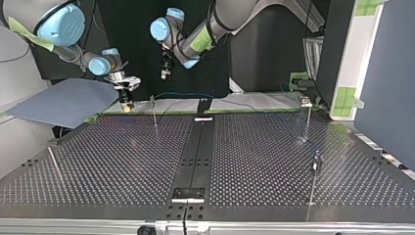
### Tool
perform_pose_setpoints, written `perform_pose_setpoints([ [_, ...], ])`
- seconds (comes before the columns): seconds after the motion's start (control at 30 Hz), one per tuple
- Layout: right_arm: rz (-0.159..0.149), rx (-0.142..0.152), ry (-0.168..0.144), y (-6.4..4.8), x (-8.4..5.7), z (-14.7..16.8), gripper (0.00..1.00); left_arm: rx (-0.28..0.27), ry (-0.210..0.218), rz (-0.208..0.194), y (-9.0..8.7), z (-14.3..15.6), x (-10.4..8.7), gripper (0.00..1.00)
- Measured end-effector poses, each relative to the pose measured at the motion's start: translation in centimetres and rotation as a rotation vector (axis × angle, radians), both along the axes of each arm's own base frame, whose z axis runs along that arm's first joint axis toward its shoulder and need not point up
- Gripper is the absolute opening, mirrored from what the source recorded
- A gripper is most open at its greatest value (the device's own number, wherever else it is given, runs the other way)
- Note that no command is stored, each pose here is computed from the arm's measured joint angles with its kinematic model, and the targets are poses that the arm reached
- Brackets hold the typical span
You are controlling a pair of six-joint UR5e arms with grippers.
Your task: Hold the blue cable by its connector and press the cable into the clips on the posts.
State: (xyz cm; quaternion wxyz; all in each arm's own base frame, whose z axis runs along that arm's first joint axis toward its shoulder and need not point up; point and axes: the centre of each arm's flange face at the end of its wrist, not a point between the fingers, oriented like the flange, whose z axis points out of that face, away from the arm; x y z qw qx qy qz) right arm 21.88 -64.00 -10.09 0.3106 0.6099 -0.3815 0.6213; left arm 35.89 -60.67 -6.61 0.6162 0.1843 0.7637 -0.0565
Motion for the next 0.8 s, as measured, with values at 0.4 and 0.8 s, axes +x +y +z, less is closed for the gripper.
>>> perform_pose_setpoints([
  [0.4, 0.028, 0.019, 0.000, 4.0, 0.0, -1.6, 0.00, -0.013, 0.053, 0.013, 2.1, 1.4, -2.0, 1.00],
  [0.8, 0.027, 0.020, -0.002, 8.3, -0.8, -3.1, 0.00, 0.068, 0.120, 0.011, 4.6, 1.6, -5.7, 1.00],
])
